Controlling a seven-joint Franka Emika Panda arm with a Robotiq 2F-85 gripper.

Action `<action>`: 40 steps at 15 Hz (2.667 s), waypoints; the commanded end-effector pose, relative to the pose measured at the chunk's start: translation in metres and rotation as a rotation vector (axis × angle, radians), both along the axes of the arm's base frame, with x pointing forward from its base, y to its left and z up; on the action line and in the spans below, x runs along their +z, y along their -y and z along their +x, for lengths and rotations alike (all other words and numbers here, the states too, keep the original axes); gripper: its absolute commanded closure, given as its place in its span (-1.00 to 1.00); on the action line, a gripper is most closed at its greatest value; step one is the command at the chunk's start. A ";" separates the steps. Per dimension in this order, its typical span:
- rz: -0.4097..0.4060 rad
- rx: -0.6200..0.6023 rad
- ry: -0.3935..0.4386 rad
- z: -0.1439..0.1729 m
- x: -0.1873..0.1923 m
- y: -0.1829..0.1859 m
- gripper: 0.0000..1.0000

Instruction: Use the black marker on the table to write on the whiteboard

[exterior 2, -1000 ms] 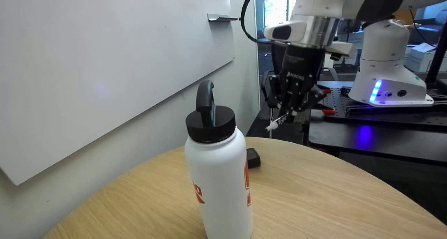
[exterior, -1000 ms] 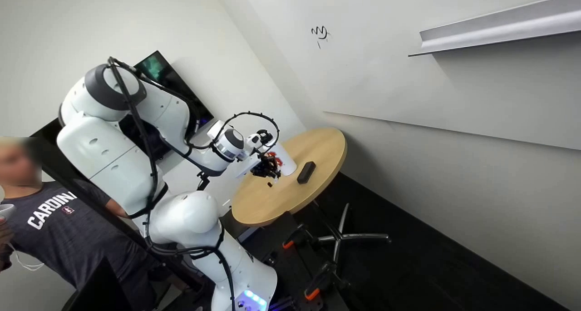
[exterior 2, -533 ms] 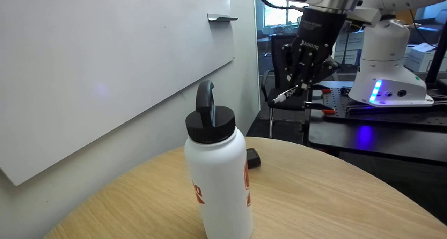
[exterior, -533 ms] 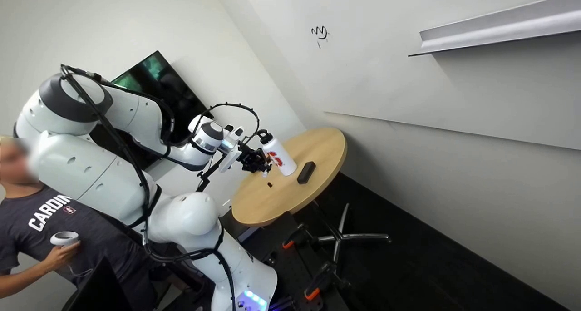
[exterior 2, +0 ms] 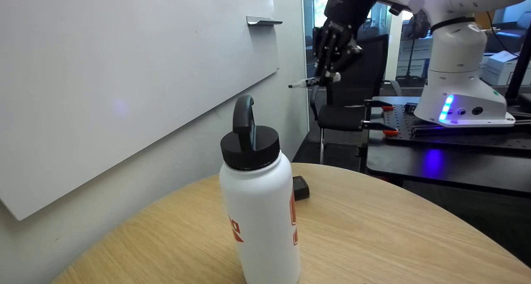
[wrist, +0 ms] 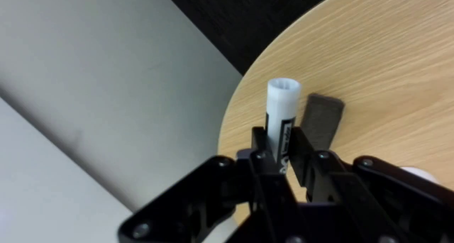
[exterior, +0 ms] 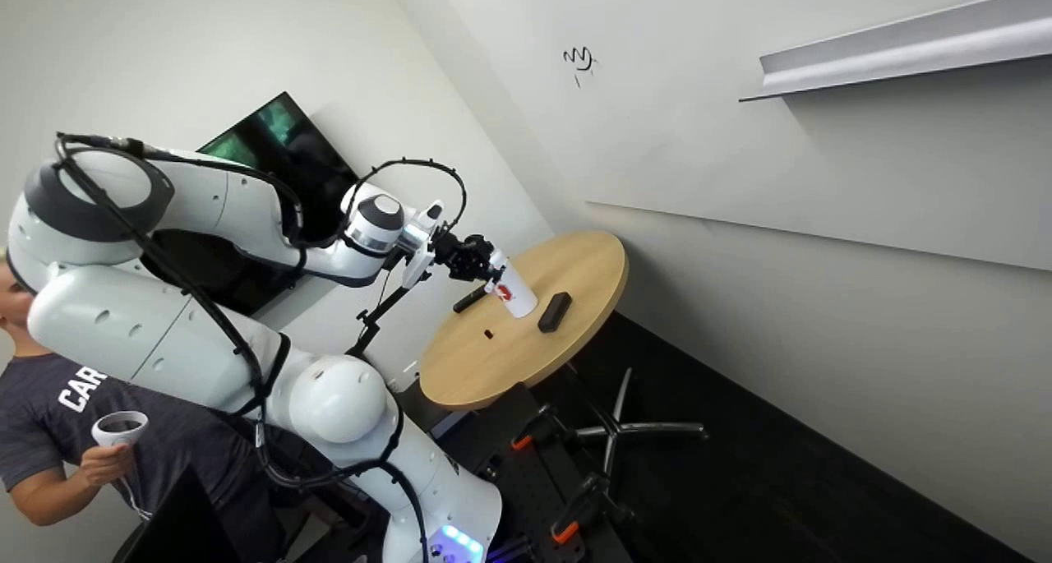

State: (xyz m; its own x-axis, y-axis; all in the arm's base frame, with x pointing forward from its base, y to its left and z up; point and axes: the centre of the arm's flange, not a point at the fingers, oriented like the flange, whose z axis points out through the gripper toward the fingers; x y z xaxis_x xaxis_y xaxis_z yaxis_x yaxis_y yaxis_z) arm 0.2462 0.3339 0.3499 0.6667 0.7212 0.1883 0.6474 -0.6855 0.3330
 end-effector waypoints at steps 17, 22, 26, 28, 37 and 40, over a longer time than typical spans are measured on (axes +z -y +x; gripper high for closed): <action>0.060 -0.564 0.268 0.148 0.094 0.121 0.90; 0.120 -0.645 0.289 0.207 0.107 0.159 0.90; 0.165 -0.619 0.324 0.236 0.111 0.173 0.90; 0.143 -0.603 0.347 0.246 0.112 0.182 0.90; 0.097 -0.578 0.343 0.246 0.112 0.191 0.90; 0.067 -0.558 0.369 0.257 0.106 0.198 0.90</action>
